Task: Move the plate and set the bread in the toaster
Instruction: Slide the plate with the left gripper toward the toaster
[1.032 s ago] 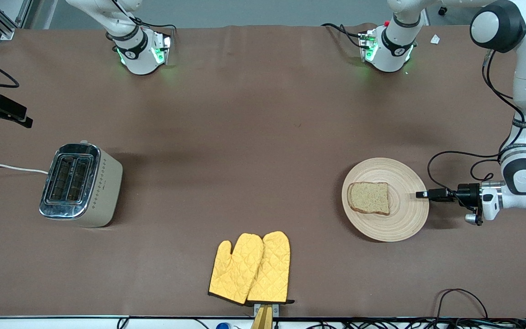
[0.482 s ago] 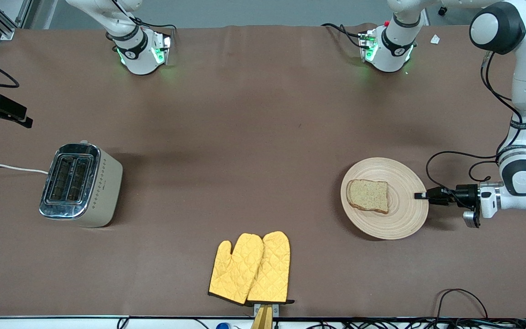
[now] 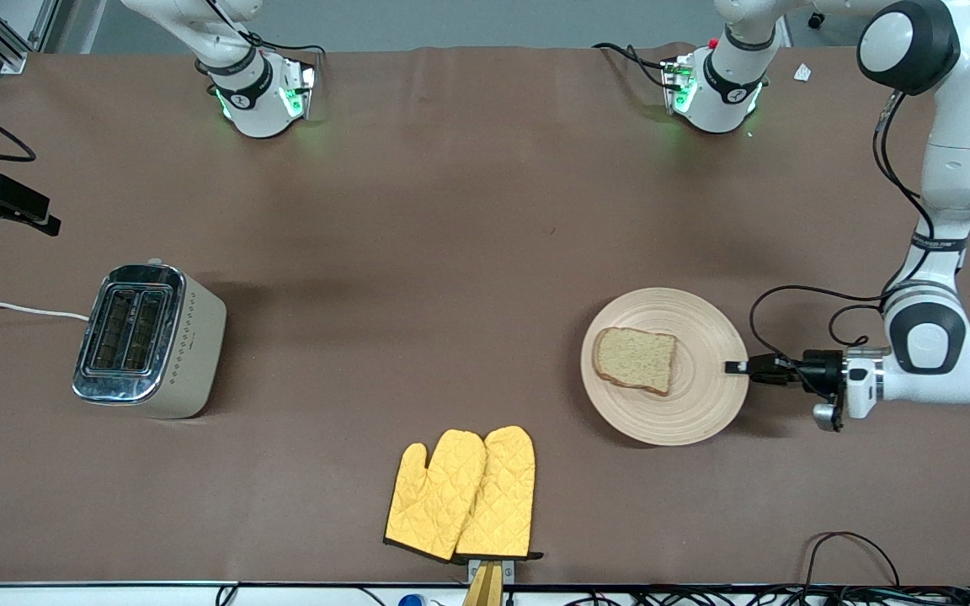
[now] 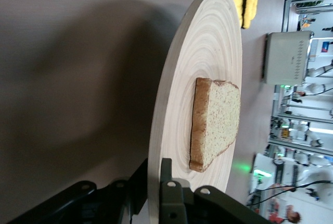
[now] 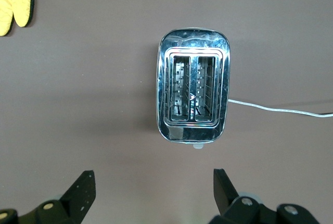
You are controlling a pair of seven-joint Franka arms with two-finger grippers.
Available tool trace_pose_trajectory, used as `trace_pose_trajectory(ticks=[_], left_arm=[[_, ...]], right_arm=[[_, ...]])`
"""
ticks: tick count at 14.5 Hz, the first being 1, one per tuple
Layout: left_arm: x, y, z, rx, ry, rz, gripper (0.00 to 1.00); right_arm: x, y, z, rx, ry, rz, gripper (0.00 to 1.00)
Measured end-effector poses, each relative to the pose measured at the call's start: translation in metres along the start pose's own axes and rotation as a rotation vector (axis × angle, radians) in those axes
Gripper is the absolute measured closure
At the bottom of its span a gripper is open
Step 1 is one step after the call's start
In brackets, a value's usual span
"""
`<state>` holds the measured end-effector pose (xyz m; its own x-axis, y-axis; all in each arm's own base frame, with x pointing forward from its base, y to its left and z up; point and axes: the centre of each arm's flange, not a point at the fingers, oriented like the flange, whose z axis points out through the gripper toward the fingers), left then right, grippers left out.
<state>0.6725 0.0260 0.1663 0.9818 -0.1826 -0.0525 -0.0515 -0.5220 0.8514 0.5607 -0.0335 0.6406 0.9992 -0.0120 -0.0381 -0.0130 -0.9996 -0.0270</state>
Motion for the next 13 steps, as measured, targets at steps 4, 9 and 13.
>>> trace_pose_trajectory(ticks=[4,9,13], left_arm=[[0.020,0.050,0.049,-0.029,-0.028,-0.030,0.89],[0.047,0.123,0.153,-0.045,0.042,-0.041,0.89],[0.048,0.172,0.236,-0.026,0.082,-0.018,0.89]], right_arm=[[0.000,0.000,0.000,0.000,0.000,0.000,0.00],[0.000,0.003,0.000,0.000,0.000,0.006,0.00],[0.000,0.006,0.000,0.000,0.000,0.011,0.00]])
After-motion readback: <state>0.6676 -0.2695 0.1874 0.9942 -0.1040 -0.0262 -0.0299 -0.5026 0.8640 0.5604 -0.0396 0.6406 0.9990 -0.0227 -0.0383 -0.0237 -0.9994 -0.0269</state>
